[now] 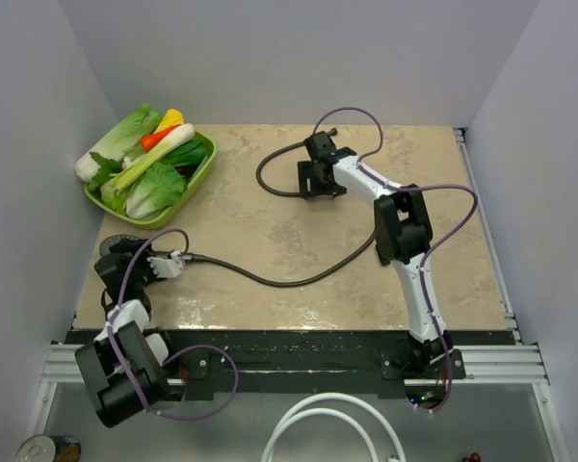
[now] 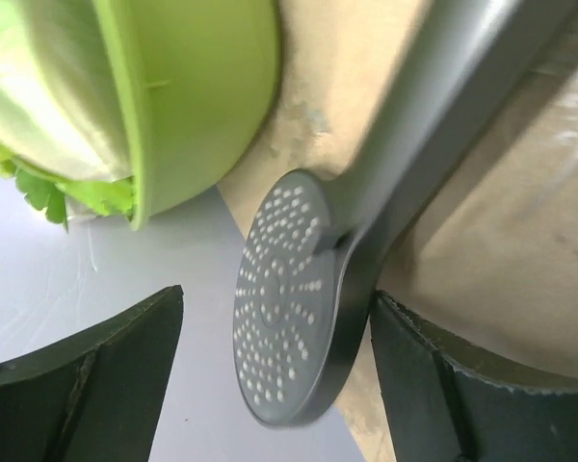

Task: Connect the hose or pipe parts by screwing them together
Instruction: Place the bathroom fixture at the center of the board, then move the pipeline to the center of the board.

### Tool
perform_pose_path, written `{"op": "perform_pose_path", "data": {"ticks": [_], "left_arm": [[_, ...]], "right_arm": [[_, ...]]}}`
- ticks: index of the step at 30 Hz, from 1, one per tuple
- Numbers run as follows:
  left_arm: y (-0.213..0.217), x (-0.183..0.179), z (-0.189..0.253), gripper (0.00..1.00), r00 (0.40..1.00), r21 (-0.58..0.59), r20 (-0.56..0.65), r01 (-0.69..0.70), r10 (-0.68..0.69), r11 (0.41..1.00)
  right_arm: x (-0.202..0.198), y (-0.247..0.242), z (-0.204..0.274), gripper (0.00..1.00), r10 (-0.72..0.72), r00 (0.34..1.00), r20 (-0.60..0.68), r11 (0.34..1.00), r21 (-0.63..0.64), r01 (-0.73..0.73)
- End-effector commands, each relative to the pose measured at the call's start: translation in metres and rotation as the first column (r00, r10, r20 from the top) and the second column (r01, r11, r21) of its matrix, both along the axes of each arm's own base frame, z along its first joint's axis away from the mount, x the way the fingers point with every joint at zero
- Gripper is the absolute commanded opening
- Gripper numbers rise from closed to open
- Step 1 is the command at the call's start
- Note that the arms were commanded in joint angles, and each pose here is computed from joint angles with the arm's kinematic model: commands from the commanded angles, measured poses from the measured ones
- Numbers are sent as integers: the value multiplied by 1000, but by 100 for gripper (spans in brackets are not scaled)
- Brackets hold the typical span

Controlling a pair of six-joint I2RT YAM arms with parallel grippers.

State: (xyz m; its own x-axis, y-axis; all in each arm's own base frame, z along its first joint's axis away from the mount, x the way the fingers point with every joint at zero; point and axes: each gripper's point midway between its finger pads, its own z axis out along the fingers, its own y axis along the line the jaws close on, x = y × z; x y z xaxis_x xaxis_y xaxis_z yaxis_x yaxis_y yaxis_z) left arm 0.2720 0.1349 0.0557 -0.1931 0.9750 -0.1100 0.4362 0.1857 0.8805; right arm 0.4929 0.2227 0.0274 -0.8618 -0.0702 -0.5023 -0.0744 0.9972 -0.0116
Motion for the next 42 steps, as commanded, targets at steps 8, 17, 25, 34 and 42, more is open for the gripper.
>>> {"op": "perform_pose_path", "data": {"ticks": [8, 17, 25, 34, 42], "left_arm": [[-31, 8, 67, 86, 993, -426, -115, -33, -18, 904], [-54, 3, 114, 88, 988, -577, -145, -46, -47, 815], [-73, 7, 170, 91, 991, -720, -123, -49, -58, 693], [-113, -3, 217, 87, 989, -816, -53, 36, -135, 577], [-131, -6, 209, 75, 981, -836, -84, 25, -172, 548]], "right_arm": [[50, 31, 79, 80, -17, 982, 187, 991, 134, -9], [41, 24, 24, 74, -18, 994, 105, 998, 69, 11], [7, 19, -5, 68, 4, 999, 32, 999, 49, -5], [-84, 62, -21, 64, 124, 992, -33, 987, 110, -120], [-210, 134, -29, 63, 221, 974, -55, 936, 293, -196]]}}
